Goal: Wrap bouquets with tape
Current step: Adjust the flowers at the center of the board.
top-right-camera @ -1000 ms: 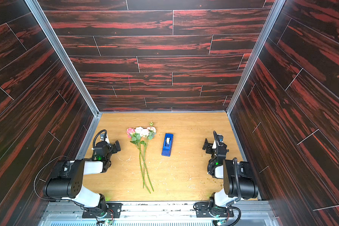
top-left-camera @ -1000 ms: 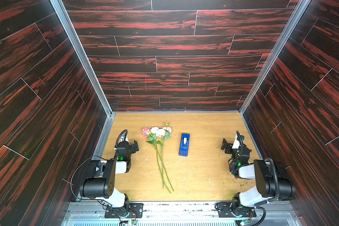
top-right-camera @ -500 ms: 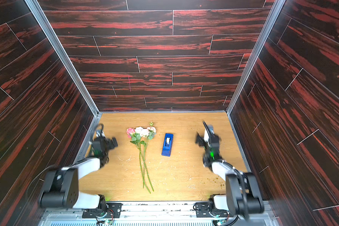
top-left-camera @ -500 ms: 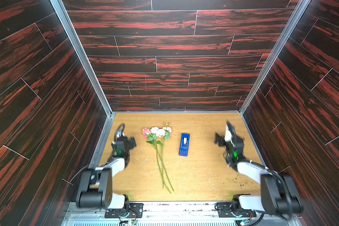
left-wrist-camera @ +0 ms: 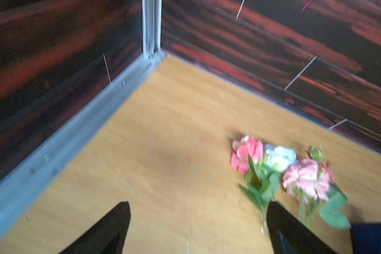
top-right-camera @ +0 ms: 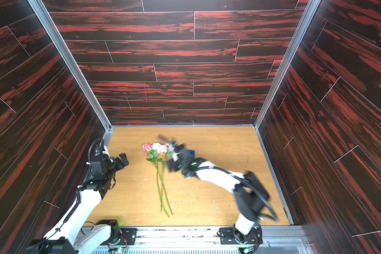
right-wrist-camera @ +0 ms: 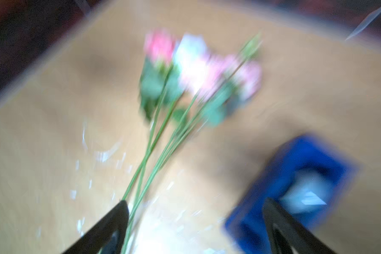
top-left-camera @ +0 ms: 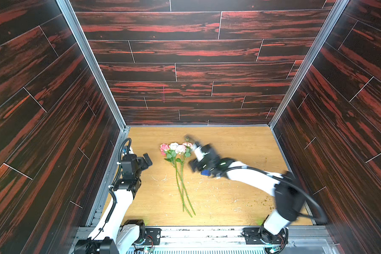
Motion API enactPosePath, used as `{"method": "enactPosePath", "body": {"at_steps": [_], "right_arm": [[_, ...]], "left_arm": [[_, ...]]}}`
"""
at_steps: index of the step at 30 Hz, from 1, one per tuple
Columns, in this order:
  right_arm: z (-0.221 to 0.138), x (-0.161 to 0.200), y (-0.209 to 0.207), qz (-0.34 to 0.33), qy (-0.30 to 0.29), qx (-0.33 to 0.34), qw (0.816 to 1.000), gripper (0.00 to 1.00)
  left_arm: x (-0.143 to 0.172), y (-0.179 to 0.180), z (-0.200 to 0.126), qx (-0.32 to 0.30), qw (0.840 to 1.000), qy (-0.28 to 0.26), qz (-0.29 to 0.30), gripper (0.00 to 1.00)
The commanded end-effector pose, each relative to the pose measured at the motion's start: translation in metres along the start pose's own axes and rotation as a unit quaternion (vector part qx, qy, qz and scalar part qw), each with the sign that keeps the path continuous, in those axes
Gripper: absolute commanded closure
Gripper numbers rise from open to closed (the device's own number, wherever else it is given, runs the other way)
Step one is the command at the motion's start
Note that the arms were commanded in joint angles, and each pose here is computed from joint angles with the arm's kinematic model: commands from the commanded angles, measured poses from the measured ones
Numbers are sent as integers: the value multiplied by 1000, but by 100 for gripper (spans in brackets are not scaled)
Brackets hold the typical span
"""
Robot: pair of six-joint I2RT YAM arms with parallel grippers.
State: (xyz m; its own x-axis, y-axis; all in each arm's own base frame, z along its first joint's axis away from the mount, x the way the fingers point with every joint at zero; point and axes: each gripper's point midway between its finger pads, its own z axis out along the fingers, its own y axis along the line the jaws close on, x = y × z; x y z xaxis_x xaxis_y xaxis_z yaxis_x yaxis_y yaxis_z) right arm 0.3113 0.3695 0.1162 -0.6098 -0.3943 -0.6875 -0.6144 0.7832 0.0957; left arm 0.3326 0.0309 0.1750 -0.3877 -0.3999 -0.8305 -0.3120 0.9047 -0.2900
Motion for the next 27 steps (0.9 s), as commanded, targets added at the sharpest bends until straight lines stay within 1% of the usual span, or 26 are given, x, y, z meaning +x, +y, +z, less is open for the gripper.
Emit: {"method": "enactPosePath", "body": {"at_steps": [1, 6, 11, 17, 27], "right_arm": [[17, 33, 17, 0, 68, 7, 998, 7], [30, 61, 52, -13, 110, -29, 993, 7], [42, 72, 74, -29, 130, -38, 990, 7], [56, 89, 71, -37, 160, -15, 986, 15], [59, 103, 86, -81, 177, -33, 980, 27]], "left_arm": [[14, 6, -8, -5, 999, 17, -35, 0], [16, 6, -12, -1, 999, 14, -39, 0], [21, 6, -13, 3, 999, 20, -48, 0], [24, 5, -14, 7, 998, 23, -54, 0], [26, 5, -15, 9, 998, 23, -60, 0]]}}
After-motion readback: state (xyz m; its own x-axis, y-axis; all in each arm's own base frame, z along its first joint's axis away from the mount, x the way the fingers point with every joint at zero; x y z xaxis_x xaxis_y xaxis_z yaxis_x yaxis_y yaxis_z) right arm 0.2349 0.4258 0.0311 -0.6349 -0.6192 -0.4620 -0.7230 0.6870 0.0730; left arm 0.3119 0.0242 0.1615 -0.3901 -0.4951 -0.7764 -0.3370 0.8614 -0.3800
